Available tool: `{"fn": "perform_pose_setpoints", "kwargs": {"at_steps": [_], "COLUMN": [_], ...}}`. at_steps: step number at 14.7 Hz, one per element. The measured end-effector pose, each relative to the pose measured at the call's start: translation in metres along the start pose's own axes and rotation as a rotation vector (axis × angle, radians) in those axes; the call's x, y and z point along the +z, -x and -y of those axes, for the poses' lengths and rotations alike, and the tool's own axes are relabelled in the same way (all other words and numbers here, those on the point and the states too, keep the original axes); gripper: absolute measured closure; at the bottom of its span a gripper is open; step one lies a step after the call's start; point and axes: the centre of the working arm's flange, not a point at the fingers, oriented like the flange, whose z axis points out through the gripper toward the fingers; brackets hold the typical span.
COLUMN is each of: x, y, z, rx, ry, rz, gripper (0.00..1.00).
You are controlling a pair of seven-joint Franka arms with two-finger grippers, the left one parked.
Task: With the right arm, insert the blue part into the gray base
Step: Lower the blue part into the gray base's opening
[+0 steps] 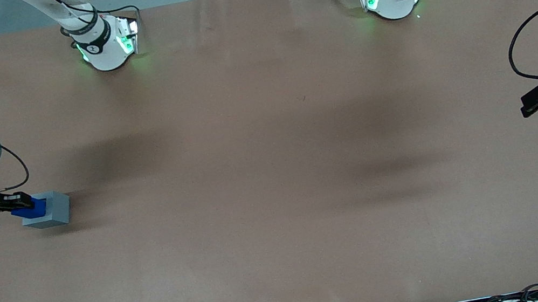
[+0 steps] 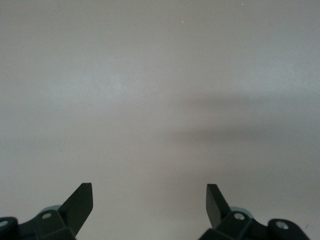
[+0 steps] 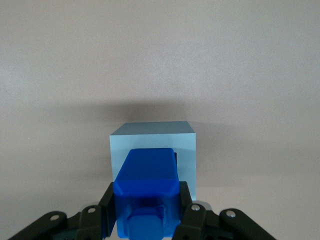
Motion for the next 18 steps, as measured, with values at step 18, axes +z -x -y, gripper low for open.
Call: {"fn": "perform_pose_setpoints", "kwargs": {"at_steps": [18], "x": [0.0082], "y": [0.008], "z": [-0.0068], "rx": [0.018], "ry": [-0.009], "rz": [0.026], "gripper": [0.49]}}
